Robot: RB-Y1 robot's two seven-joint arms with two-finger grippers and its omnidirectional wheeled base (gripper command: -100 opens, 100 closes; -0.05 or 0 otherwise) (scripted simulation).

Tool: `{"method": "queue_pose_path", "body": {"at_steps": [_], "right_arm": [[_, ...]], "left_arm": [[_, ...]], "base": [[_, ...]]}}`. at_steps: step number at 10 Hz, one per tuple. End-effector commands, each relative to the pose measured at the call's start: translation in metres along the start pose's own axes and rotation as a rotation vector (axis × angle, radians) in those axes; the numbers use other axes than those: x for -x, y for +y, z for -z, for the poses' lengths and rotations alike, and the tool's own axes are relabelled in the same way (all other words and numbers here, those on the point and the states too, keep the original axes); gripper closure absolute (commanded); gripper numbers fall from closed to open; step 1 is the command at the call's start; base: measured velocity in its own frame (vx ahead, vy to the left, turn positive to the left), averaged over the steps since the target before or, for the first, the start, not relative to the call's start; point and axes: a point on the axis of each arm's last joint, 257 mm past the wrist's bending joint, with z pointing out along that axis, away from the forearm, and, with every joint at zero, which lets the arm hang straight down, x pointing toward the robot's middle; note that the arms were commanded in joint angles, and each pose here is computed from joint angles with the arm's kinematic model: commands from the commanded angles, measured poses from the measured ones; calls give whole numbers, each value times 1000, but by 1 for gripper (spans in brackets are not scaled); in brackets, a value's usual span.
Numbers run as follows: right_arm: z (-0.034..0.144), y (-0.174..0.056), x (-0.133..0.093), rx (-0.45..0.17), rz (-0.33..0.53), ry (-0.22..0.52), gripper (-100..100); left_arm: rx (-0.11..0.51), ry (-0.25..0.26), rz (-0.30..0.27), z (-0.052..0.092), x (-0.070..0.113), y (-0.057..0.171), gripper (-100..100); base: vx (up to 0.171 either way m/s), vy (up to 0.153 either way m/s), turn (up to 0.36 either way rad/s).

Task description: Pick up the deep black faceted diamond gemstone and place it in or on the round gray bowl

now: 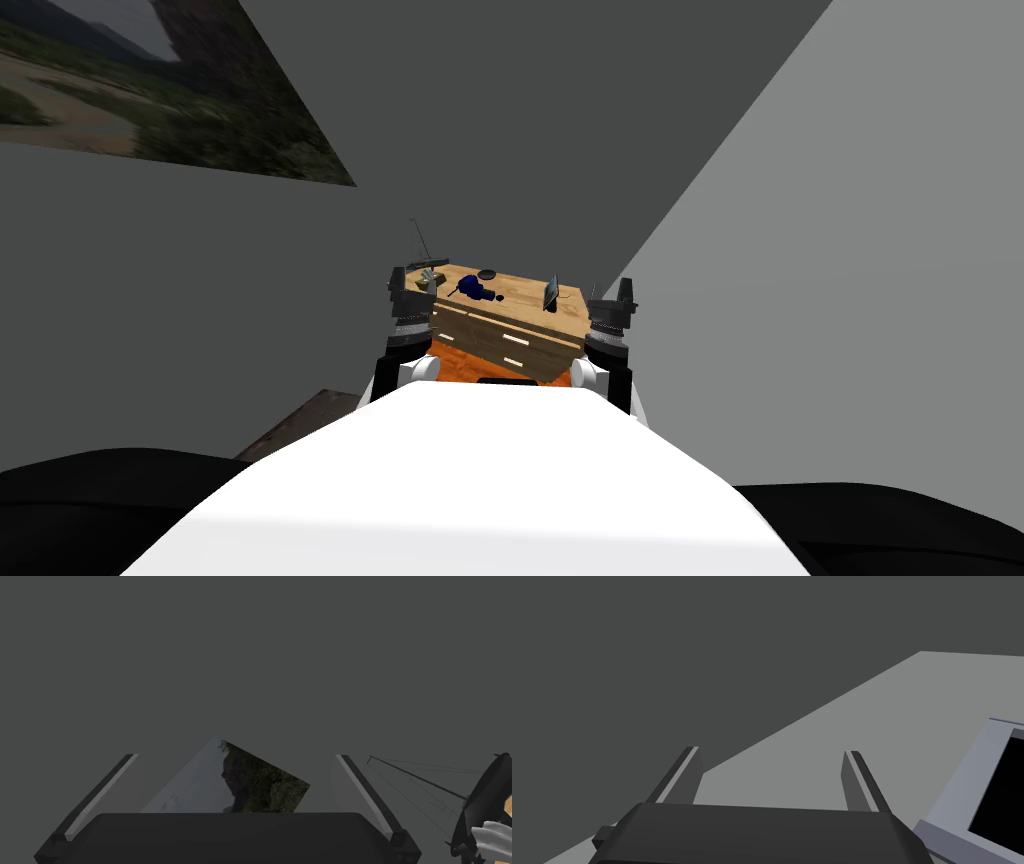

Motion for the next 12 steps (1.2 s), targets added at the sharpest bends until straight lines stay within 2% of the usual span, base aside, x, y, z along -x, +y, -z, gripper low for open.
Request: {"method": "queue_pose_path", "body": {"at_steps": [1,6,8,9,11,12], "right_arm": [[0,0,0,0,0,0,0],[0,0,0,0,0,0,0],[0,0,0,0,0,0,0],[0,0,0,0,0,0,0],[0,0,0,0,0,0,0],[0,0,0,0,0,0,0]], "left_arm": [[17,35,-33,-4,-4,7,-100],[87,92,-148,-23,-6,37,-100],[120,100,-204,-33,-3,52,-100],[129,100,-204,-33,-3,54,-100],[170,102,-262,-45,3,71,-100],[180,102,-262,-45,3,73,-100]], "base": [[-26,-18,-37],[-67,-45,-52],[-79,-62,-67],[-56,-58,-22],[-61,-60,-69],[-51,-45,-26]]}}
